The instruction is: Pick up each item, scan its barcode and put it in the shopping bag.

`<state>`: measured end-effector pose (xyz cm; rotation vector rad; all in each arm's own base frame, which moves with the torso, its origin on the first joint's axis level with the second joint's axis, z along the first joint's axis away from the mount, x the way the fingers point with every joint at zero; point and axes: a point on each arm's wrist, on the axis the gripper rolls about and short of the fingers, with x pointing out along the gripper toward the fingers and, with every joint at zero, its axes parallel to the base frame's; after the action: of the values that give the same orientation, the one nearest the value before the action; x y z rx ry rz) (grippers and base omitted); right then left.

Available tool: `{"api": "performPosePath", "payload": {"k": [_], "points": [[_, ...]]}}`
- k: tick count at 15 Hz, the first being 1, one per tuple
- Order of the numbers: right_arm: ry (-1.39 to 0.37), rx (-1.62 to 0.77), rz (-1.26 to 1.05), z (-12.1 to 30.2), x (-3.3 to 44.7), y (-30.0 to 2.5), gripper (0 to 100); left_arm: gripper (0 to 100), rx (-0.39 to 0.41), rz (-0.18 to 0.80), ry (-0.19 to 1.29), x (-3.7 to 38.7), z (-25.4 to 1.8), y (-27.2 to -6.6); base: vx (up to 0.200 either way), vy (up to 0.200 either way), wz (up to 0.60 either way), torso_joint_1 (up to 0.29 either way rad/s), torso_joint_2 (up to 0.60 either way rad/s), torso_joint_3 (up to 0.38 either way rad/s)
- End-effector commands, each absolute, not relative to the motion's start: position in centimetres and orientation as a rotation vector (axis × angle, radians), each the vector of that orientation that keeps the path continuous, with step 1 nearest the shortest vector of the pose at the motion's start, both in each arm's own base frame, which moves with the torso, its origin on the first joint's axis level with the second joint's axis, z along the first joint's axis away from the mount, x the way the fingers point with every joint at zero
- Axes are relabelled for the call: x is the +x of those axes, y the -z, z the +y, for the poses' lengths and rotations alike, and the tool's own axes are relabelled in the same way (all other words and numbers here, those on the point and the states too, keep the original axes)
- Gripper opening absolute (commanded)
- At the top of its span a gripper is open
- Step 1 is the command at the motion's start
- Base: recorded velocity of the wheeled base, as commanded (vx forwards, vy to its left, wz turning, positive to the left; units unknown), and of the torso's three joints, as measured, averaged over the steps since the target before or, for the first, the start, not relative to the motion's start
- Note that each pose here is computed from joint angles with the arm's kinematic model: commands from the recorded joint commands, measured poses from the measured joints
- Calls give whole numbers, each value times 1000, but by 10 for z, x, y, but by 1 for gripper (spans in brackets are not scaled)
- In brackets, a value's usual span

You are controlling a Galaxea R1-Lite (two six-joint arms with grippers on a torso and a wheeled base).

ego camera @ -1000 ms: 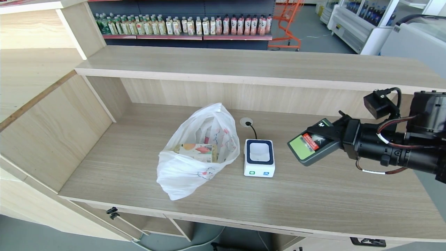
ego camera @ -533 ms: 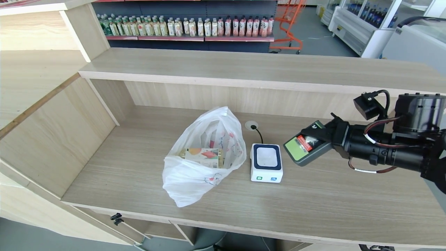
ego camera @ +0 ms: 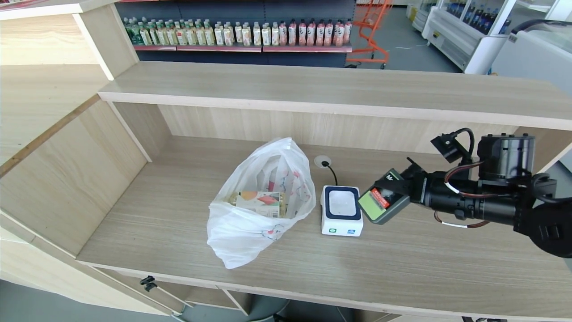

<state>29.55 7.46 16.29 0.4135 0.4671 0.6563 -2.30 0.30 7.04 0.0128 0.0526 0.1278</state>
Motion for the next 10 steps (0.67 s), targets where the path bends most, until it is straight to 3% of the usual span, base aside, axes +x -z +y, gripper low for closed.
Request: {"api": "performPosePath", "payload": {"k": [1,10], "points": [[-669,397,493,80,300,-153,0,100,13,53,-129,-23,3,-70,0,0,0,0,0,0],[-637,357,445,109,333,-118,0,100,13,53,-129,-23,3,-70,0,0,0,0,0,0]]}}
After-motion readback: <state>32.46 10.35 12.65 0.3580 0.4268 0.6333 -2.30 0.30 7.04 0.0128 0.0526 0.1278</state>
